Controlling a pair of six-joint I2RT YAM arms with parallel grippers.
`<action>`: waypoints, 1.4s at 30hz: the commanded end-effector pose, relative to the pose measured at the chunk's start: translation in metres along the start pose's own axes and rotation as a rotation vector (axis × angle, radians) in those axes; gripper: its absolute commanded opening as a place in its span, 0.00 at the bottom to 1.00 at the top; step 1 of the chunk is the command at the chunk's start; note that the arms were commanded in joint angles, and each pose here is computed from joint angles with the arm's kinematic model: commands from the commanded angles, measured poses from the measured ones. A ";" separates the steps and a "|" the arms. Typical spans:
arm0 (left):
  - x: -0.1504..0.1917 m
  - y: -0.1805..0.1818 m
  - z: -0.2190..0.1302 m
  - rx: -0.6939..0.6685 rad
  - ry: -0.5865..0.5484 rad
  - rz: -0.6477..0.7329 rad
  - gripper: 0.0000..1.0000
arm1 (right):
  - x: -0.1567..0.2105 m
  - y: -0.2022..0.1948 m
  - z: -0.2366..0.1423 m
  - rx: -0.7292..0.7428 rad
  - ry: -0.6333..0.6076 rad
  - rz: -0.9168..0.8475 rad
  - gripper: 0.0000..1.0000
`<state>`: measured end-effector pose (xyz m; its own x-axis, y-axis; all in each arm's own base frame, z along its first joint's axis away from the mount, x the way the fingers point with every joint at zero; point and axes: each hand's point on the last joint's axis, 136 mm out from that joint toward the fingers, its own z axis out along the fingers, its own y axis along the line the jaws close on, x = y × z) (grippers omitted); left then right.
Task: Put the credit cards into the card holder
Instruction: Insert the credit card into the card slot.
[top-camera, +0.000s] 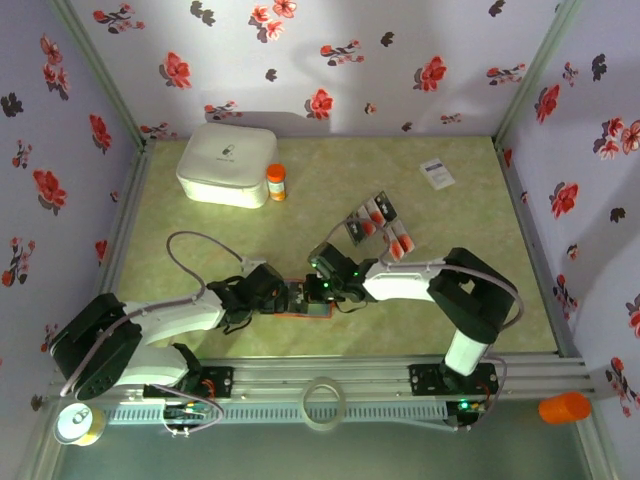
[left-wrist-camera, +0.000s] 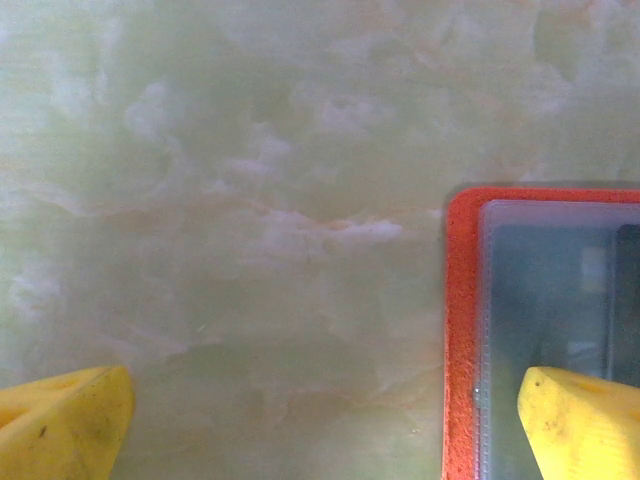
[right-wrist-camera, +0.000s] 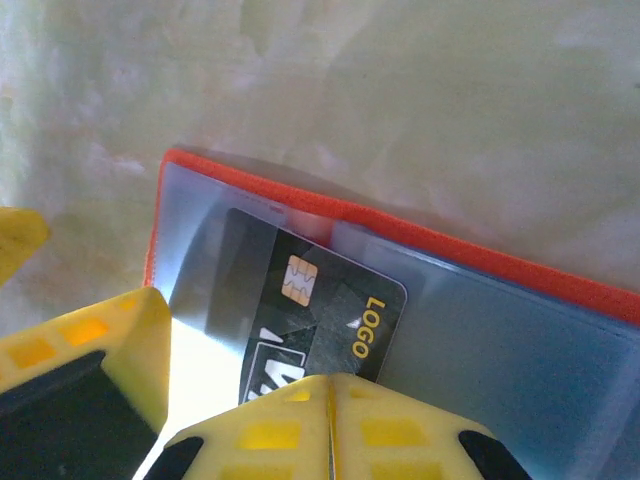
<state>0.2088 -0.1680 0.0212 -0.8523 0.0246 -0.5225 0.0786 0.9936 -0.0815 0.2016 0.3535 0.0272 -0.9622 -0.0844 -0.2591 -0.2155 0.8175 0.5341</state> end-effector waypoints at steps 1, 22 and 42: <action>0.005 0.005 -0.002 -0.008 0.001 -0.009 1.00 | 0.001 0.007 0.012 0.002 0.022 -0.024 0.09; 0.010 0.043 -0.009 -0.096 0.001 -0.101 1.00 | -0.009 0.026 -0.008 -0.038 -0.024 -0.032 0.08; 0.018 0.043 -0.001 -0.105 0.027 -0.102 1.00 | 0.021 0.016 0.016 0.011 0.041 -0.040 0.05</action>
<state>0.2010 -0.1322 0.0185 -0.8588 -0.0579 -0.5090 -0.0314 0.9977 -0.0606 0.1844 0.3761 0.0341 -0.9540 -0.1353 -0.2674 -0.2662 0.7925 0.5487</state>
